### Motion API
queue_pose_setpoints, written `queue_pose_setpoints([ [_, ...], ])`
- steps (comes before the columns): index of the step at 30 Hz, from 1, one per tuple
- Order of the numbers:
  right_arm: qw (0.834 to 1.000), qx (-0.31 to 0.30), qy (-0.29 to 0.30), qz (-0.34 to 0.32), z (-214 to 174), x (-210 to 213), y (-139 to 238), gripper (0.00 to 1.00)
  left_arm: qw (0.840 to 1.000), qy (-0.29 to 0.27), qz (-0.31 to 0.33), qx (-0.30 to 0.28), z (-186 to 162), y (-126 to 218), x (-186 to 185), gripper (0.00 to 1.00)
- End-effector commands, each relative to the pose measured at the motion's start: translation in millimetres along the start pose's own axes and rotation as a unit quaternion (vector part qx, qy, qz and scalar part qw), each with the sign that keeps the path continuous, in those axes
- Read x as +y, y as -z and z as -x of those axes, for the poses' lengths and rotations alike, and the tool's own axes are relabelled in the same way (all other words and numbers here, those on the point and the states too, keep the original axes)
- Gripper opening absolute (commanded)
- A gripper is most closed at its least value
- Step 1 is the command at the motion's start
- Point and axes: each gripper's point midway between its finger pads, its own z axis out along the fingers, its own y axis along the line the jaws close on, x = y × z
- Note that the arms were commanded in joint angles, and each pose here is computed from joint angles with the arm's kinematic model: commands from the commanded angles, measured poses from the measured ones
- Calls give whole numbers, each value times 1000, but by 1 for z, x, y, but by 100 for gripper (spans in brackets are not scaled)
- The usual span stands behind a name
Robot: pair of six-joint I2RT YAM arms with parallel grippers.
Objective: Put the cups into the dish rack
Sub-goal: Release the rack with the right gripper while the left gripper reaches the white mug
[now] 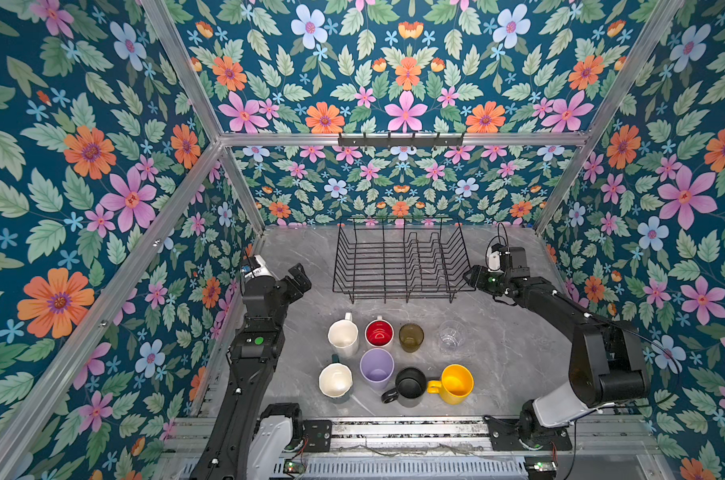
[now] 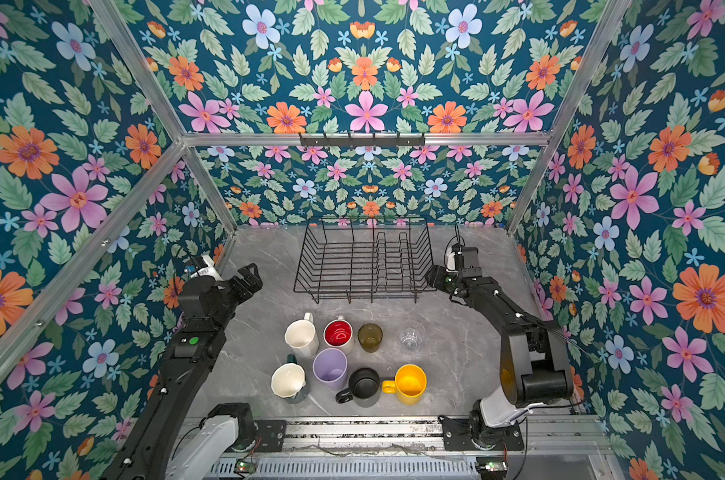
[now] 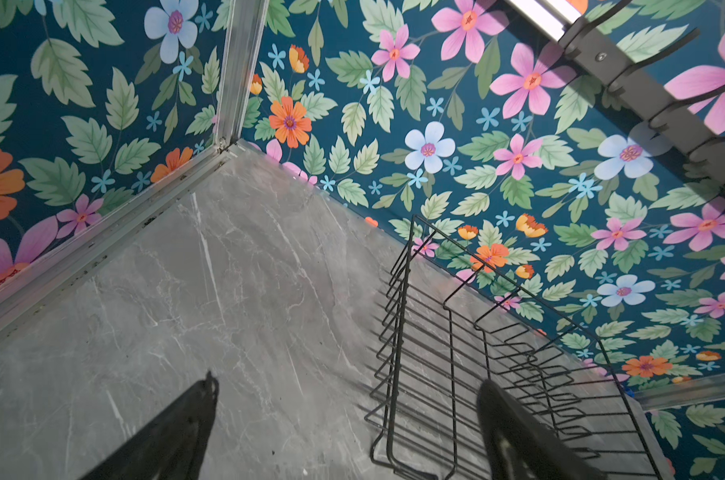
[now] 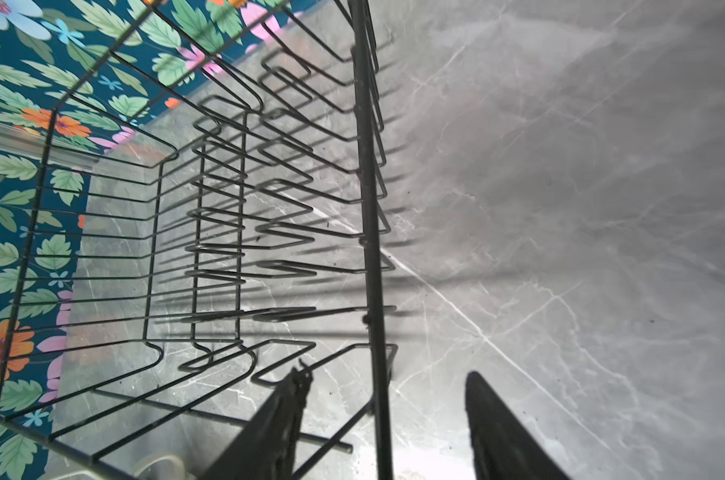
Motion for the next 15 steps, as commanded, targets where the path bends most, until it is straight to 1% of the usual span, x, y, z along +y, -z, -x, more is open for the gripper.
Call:
queue_pose_setpoints([
  [1, 1000, -11, 16, -22, 6, -2, 13, 66, 998, -20, -3, 52, -16, 3, -1, 98],
  [3, 999, -27, 20, -34, 13, -2, 25, 70, 996, -26, 1, 80, -23, 6, -1, 96],
  [5, 998, -46, 29, -34, 20, 3, 39, 75, 992, -32, 2, 119, -34, 13, -1, 93],
  [9, 995, -90, 38, -34, 31, 9, 64, 81, 983, -41, -5, 178, -58, 25, 1, 90],
  [12, 992, -115, 43, -27, 36, 15, 79, 86, 971, -42, -1, 235, -82, 36, 7, 87],
  [15, 990, -132, 42, -29, 38, 15, 88, 93, 960, -35, -6, 277, -103, 46, 9, 83],
])
